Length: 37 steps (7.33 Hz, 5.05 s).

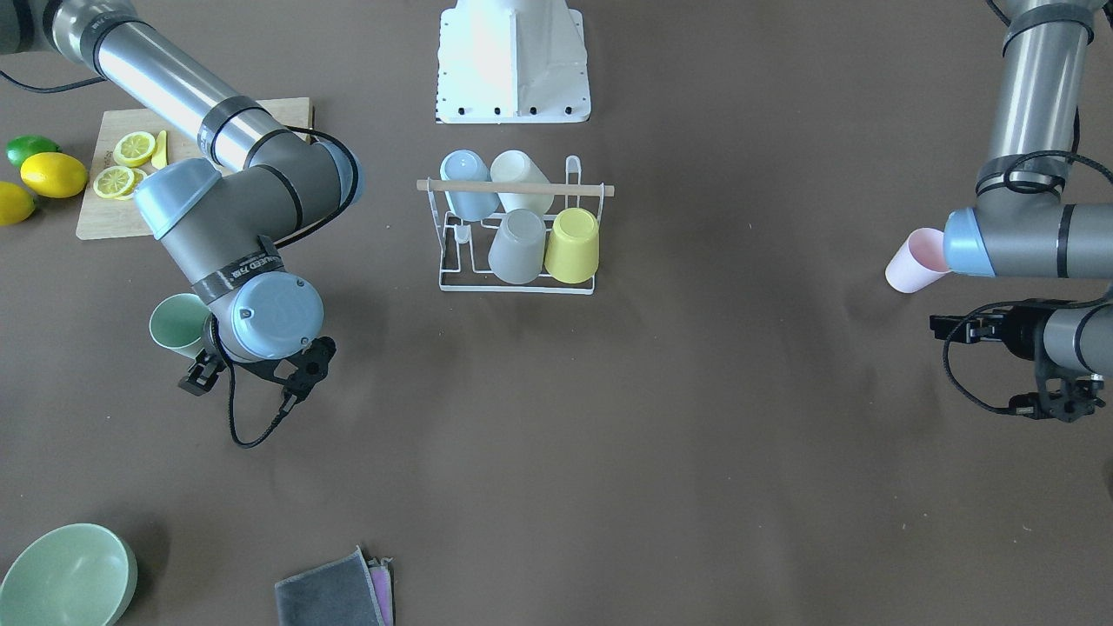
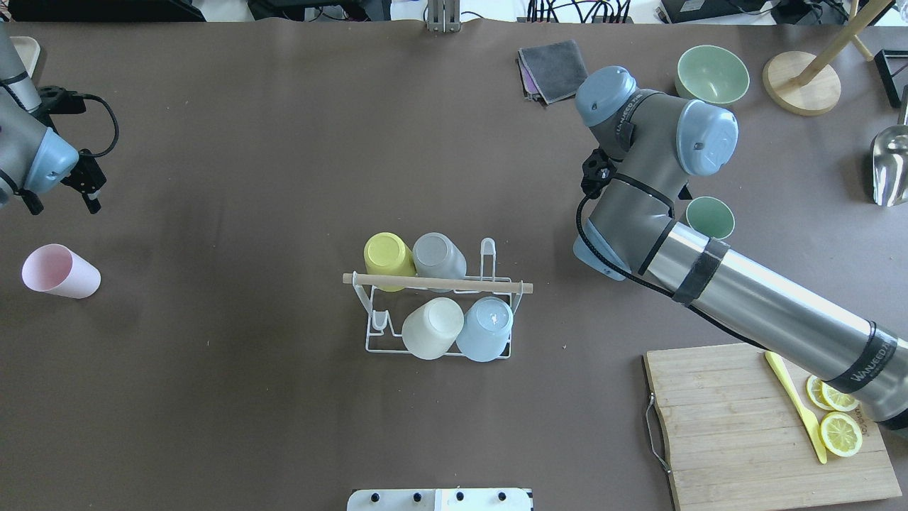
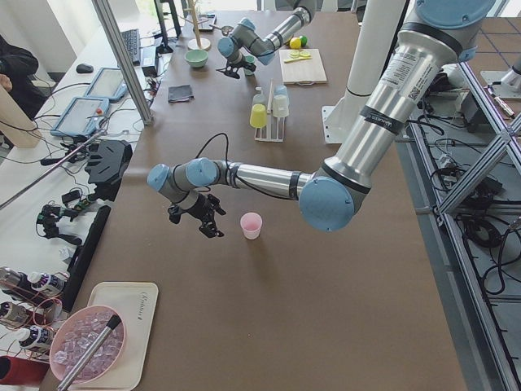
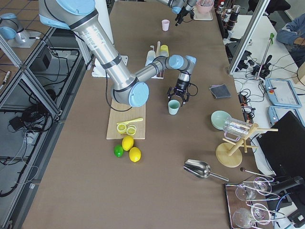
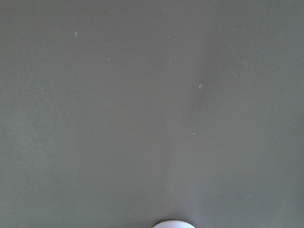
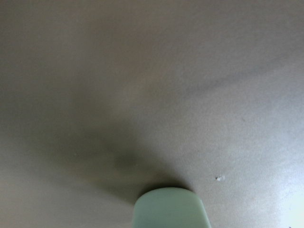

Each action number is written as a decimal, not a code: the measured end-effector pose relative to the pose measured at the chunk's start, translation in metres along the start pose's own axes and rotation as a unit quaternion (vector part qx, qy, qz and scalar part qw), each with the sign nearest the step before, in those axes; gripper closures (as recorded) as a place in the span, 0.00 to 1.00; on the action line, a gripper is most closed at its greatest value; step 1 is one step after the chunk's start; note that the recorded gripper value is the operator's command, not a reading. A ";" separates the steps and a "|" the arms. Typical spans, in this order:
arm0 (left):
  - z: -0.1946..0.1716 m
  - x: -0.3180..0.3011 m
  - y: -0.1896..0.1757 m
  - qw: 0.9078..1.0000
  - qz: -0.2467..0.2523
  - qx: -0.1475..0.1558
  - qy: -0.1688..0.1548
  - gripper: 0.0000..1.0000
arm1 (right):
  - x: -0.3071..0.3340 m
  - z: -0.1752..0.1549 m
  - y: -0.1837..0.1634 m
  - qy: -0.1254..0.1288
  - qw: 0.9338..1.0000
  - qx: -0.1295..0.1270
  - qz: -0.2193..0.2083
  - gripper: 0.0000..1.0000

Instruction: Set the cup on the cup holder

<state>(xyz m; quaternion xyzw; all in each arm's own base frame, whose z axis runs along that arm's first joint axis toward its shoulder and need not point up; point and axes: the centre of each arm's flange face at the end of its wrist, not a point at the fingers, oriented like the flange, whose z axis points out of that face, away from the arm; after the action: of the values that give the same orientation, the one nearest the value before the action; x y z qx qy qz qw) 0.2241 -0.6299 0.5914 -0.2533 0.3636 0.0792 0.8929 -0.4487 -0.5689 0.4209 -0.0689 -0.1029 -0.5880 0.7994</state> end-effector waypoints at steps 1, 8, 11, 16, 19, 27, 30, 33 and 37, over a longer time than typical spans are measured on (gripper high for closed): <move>0.004 0.010 0.000 1.000 0.000 -0.011 -0.001 0.02 | -0.003 0.005 -0.001 0.002 1.000 -0.005 -0.004 0.00; 0.042 0.029 0.008 0.992 0.085 -0.092 -0.017 0.03 | -0.008 0.036 0.008 0.002 1.000 -0.025 -0.008 0.00; 0.051 0.025 0.008 0.987 0.109 -0.106 -0.042 0.02 | -0.014 0.046 0.018 0.003 1.000 -0.024 -0.010 0.00; 0.063 0.027 0.007 0.984 0.117 -0.118 -0.058 0.03 | -0.014 0.052 0.024 0.002 1.000 -0.025 -0.009 0.54; 0.075 0.034 0.008 0.982 0.122 -0.127 -0.062 0.03 | -0.008 0.045 0.034 0.000 1.000 -0.028 -0.001 0.84; 0.097 0.038 0.011 0.977 0.131 -0.153 -0.068 0.03 | 0.008 0.001 0.128 0.025 0.998 0.047 0.045 1.00; 0.100 0.039 0.012 0.976 0.132 -0.158 -0.073 0.08 | 0.001 -0.022 0.160 0.026 0.995 0.083 0.050 1.00; 0.100 0.038 0.013 0.973 0.137 -0.162 -0.085 0.53 | -0.009 -0.025 0.159 0.015 0.996 0.078 0.041 1.00; 0.097 0.041 0.019 0.973 0.132 -0.171 -0.085 0.98 | -0.013 -0.042 0.165 0.044 0.997 0.065 0.010 1.00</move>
<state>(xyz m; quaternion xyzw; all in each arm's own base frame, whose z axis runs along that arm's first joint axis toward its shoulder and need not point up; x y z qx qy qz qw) 0.3068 -0.5661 0.6143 -0.3447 0.2973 0.2785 0.8457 -0.2915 -0.5167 0.3789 0.0082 -0.1049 -0.5747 0.8116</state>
